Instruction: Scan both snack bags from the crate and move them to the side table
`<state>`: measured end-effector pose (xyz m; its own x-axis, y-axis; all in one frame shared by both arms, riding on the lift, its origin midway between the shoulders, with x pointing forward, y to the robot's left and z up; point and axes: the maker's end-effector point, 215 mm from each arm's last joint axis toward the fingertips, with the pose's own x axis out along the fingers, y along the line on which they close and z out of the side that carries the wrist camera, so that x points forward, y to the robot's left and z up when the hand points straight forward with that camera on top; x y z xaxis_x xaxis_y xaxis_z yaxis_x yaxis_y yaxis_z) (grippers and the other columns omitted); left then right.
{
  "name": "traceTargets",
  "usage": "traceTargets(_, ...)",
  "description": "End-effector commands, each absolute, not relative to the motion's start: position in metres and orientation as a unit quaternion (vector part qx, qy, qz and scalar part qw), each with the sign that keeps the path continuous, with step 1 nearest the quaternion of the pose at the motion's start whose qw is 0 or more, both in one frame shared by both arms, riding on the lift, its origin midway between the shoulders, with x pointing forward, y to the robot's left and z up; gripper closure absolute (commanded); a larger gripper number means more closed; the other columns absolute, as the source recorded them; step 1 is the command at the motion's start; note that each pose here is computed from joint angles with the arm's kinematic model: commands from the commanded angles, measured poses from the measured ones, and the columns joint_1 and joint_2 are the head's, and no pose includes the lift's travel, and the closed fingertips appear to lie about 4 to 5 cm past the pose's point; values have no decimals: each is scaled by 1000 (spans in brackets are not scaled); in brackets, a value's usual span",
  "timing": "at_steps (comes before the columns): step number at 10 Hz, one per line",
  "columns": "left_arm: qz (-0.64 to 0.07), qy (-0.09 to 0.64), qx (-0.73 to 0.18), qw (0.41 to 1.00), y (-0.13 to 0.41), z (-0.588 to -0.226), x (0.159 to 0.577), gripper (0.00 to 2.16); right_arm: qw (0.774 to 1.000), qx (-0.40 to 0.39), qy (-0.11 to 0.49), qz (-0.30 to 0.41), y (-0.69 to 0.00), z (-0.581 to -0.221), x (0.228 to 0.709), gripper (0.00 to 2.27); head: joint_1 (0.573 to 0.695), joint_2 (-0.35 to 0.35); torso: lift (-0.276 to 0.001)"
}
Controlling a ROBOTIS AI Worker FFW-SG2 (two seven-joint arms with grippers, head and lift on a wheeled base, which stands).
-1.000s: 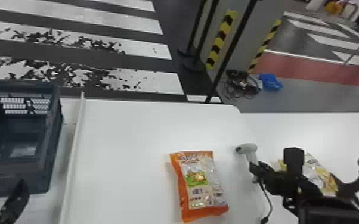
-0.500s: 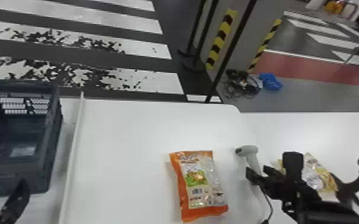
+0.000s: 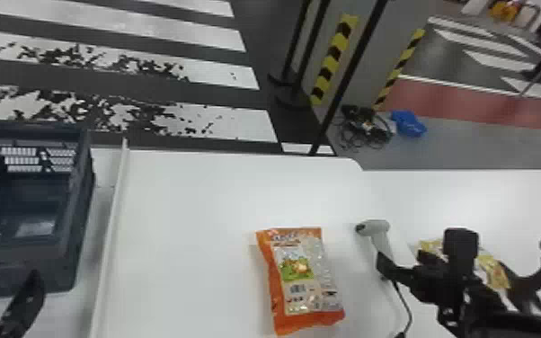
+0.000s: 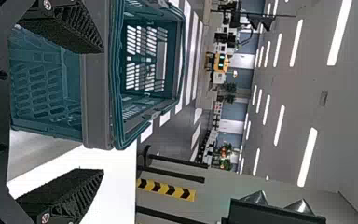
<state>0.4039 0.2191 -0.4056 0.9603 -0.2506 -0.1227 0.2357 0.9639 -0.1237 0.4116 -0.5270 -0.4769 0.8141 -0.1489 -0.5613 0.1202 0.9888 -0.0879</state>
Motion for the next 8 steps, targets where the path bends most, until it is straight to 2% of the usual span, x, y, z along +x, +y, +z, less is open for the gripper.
traceTargets(1,-123,69,-54,989,219,-406,404,83,953,5,300,-54,-510,-463,402,124,695,-350,-99)
traceTargets(4,-122,72,-55,988,220,-409,403,83,935,118,334,28,-451,-462,383,137,695,-350,-99)
traceTargets(6,-121,74,-54,988,221,-411,403,83,918,151,361,63,-426,-470,371,140,695,-315,-99)
traceTargets(8,-120,74,-54,988,222,-413,403,83,911,151,374,81,-409,-481,368,144,695,-292,-99)
